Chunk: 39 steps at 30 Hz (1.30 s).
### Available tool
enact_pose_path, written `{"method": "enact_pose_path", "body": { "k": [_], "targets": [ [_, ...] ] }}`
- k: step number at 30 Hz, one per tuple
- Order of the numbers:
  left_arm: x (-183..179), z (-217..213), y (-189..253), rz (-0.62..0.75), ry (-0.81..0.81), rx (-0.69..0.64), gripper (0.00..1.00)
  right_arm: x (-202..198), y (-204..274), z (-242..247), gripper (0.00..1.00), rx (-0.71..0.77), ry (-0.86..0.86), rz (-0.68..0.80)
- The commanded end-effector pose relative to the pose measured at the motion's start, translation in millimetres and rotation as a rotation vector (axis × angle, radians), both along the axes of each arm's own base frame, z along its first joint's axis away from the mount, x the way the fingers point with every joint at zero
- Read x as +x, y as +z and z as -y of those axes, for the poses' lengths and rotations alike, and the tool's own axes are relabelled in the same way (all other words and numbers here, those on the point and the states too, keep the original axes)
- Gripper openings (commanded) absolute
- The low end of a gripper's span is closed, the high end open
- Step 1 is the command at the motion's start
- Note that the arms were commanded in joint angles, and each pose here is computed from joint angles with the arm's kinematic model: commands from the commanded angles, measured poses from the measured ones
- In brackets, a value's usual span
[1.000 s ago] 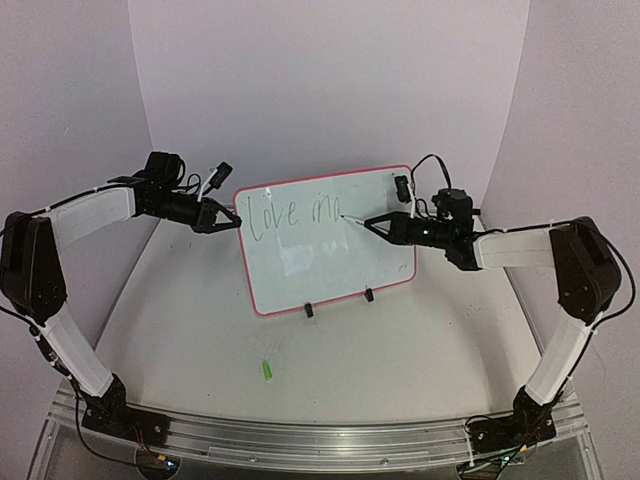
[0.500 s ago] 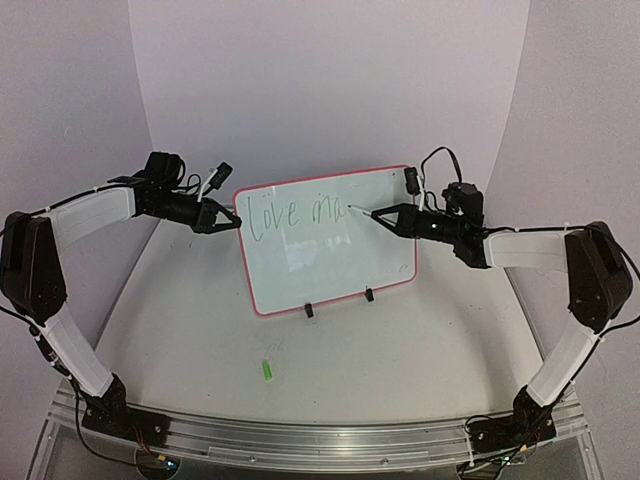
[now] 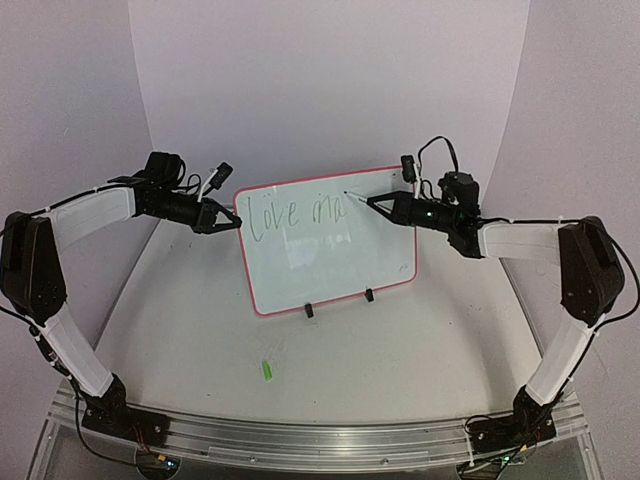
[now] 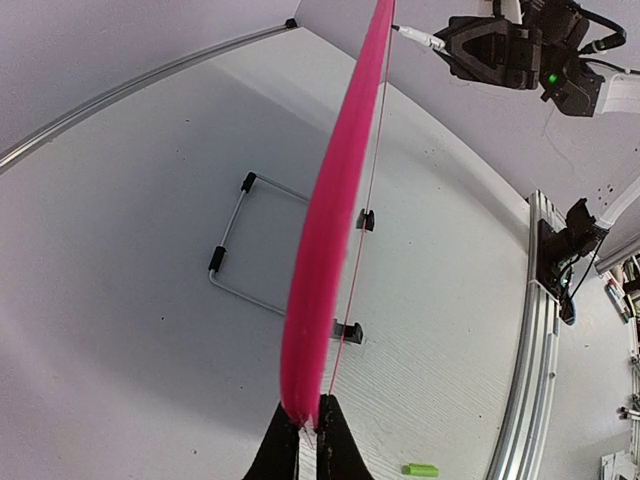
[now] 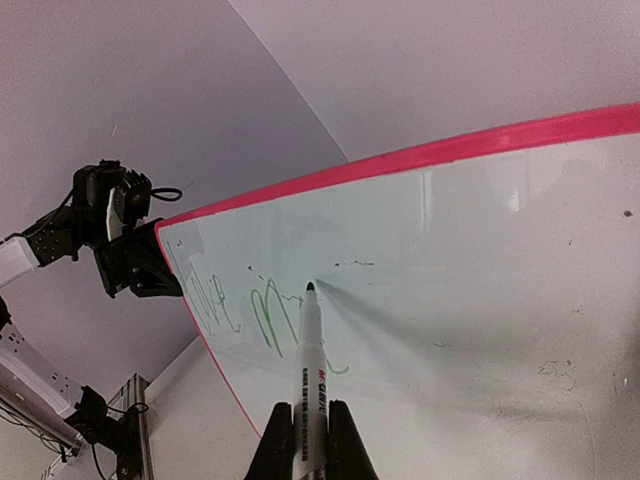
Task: Write a sentence on the whiteboard
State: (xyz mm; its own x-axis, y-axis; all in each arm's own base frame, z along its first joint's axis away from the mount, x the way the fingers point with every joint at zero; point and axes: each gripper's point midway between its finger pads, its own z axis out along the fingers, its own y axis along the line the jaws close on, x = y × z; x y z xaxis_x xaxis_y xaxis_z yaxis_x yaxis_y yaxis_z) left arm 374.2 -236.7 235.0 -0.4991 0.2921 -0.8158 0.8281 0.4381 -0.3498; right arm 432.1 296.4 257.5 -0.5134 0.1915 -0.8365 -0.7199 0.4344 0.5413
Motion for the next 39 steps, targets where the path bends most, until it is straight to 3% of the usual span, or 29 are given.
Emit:
{"method": "enact_pose_path", "body": {
  "k": [1, 18, 31, 39],
  "targets": [
    [-2, 1, -7, -0.003, 0.002, 0.052, 0.0, 12, 12, -2, 0.0, 0.024, -0.006, 0.036],
    [-2, 1, -7, -0.002, 0.0, 0.055, 0.0, -8, -56, 11, 0.0, -0.026, -0.039, -0.093],
    [-2, 2, -9, -0.005, -0.002, 0.057, 0.0, -33, 12, 14, 0.0, 0.08, 0.005, 0.029],
    [-3, 3, -7, 0.0, -0.003, 0.059, 0.0, -14, 6, 14, 0.0, 0.074, -0.045, 0.019]
  ]
}}
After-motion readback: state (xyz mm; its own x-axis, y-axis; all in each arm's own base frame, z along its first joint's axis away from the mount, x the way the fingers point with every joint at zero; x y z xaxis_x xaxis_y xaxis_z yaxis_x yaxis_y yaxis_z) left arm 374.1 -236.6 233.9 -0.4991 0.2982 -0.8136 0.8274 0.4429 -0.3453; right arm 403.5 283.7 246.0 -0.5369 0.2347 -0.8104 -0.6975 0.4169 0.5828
